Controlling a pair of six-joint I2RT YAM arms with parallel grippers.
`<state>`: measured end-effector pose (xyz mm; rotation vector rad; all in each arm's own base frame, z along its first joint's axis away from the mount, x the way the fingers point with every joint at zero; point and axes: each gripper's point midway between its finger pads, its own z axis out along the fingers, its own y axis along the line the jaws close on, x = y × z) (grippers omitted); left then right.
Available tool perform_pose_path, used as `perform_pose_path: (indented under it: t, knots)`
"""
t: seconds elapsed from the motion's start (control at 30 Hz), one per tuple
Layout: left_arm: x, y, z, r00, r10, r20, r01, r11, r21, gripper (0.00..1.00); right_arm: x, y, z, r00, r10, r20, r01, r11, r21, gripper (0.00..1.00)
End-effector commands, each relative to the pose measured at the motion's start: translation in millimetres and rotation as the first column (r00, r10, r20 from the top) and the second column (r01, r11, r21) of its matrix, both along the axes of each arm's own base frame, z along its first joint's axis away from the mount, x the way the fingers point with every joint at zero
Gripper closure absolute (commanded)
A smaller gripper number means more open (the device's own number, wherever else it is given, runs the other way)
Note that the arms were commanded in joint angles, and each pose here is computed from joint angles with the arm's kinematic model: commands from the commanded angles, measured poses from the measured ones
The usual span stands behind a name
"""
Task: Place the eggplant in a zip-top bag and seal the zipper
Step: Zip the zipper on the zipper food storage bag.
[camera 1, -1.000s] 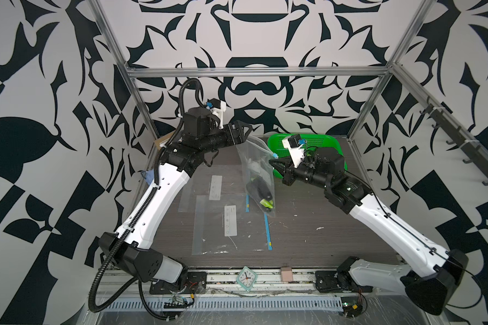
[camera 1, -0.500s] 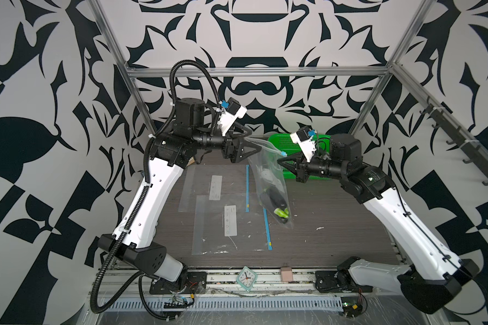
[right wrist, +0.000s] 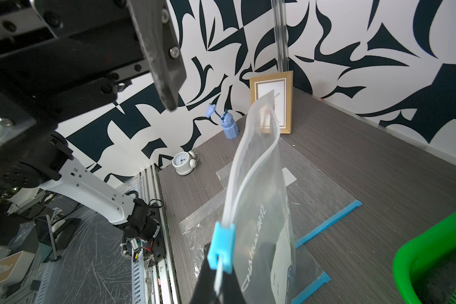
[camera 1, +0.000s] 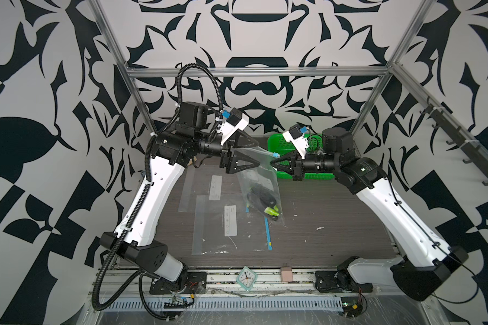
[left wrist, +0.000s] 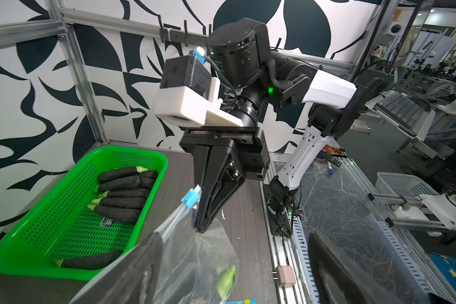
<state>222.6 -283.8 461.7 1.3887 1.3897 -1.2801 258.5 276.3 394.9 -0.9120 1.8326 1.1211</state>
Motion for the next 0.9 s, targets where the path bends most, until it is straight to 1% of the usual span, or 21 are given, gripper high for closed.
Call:
perform_pose_path:
  t: [0.0, 0.23, 0.43, 0.57, 0.63, 0.77, 0.87]
  knots:
    - [-10.2, -3.4, -6.0, 0.998, -0.059, -0.001, 0.059, 0.998, 0.007, 0.11, -7.6, 4.2, 28.1, 0.998, 0.048, 0.047, -0.051, 0.997, 0.062, 1.0]
    - [8.8, -10.4, -17.0, 1.0, -0.029, 0.009, 0.029, 0.999, 0.039, 0.09, -12.4, 20.9, 20.3, 0.994, 0.102, 0.025, -0.103, 0.994, 0.041, 1.0]
    - [22.1, -14.5, -31.6, 1.0, -0.019, 0.007, 0.018, 0.996, 0.086, 0.09, -13.4, 28.3, 12.5, 0.993, 0.115, 0.017, -0.115, 0.993, 0.016, 1.0]
    - [24.5, -15.3, -42.5, 0.999, -0.032, -0.016, 0.034, 0.992, 0.12, 0.14, -11.0, 29.6, 9.2, 0.994, 0.11, 0.017, -0.11, 0.994, 0.005, 1.0]
    - [25.6, -15.1, -48.1, 0.999, -0.038, -0.029, 0.042, 0.99, 0.138, 0.21, -10.5, 29.7, 9.0, 0.994, 0.11, 0.018, -0.11, 0.994, 0.002, 1.0]
    - [29.1, -15.6, -57.1, 0.998, -0.035, -0.046, 0.042, 0.985, 0.168, 0.31, -7.9, 29.8, 7.0, 0.995, 0.1, 0.02, -0.1, 0.995, -0.009, 1.0]
    - [29.7, -15.7, -60.7, 0.998, -0.037, -0.052, 0.046, 0.983, 0.179, 0.34, -6.8, 30.0, 5.3, 0.995, 0.097, 0.017, -0.097, 0.995, -0.012, 1.0]
